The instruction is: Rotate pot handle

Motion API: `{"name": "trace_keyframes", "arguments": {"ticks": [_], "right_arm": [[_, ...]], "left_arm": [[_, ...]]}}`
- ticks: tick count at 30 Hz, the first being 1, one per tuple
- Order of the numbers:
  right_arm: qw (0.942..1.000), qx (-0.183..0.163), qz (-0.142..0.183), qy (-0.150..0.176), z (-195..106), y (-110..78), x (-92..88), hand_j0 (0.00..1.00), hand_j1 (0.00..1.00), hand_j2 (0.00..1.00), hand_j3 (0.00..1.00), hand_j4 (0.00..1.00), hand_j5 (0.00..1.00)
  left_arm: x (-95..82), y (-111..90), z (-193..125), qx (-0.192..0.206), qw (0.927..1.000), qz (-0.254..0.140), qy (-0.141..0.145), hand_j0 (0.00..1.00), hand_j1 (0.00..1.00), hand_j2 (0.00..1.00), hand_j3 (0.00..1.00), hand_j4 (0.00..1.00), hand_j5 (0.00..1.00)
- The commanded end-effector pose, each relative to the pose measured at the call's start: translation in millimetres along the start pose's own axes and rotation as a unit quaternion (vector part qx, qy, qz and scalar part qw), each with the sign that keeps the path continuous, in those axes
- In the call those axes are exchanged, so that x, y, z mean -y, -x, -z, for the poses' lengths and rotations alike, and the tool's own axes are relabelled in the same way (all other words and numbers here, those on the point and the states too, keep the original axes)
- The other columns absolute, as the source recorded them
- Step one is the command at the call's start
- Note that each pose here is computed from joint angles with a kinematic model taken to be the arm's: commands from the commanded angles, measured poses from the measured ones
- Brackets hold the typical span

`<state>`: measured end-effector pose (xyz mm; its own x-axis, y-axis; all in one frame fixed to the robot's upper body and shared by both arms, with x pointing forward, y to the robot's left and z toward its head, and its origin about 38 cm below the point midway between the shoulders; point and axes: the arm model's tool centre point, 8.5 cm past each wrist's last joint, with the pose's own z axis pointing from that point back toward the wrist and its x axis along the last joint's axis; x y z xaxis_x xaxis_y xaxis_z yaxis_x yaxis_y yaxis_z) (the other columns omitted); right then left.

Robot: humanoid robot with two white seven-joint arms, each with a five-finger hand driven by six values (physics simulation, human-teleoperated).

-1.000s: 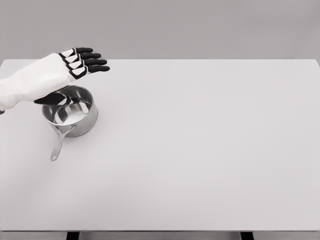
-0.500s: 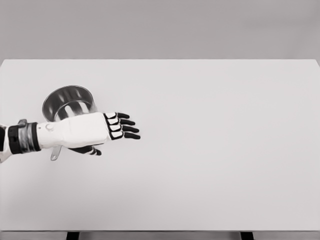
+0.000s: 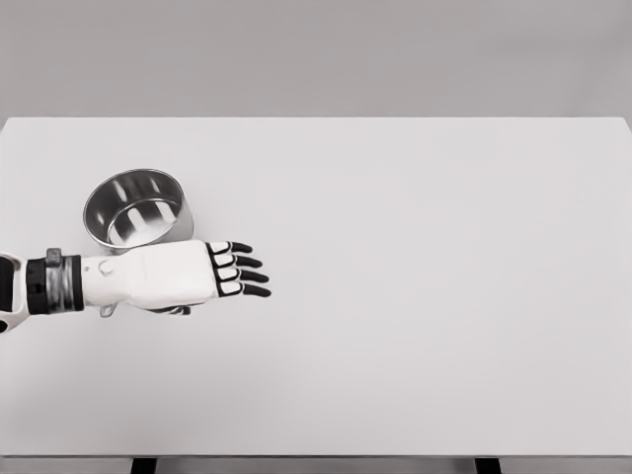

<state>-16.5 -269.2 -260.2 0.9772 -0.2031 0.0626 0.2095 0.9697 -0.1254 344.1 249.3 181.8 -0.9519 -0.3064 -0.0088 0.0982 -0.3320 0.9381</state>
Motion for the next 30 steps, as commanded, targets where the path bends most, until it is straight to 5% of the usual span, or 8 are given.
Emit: {"name": "trace_keyframes", "arguments": {"ticks": [1,30], "right_arm": [[1.0000,0.000,0.000,0.000,0.0,0.0,-0.1,1.00,1.00,1.00,1.00,1.00,1.00],[1.0000,0.000,0.000,0.000,0.0,0.0,-0.1,1.00,1.00,1.00,1.00,1.00,1.00]], "left_arm": [[-1.2,2.0,-1.1,-0.004,0.9999,0.010,0.003,1.00,1.00,1.00,1.00,1.00,1.00],[14.5,21.6,-32.7,-0.049,0.9959,0.042,0.064,1.00,1.00,1.00,1.00,1.00,1.00]]}}
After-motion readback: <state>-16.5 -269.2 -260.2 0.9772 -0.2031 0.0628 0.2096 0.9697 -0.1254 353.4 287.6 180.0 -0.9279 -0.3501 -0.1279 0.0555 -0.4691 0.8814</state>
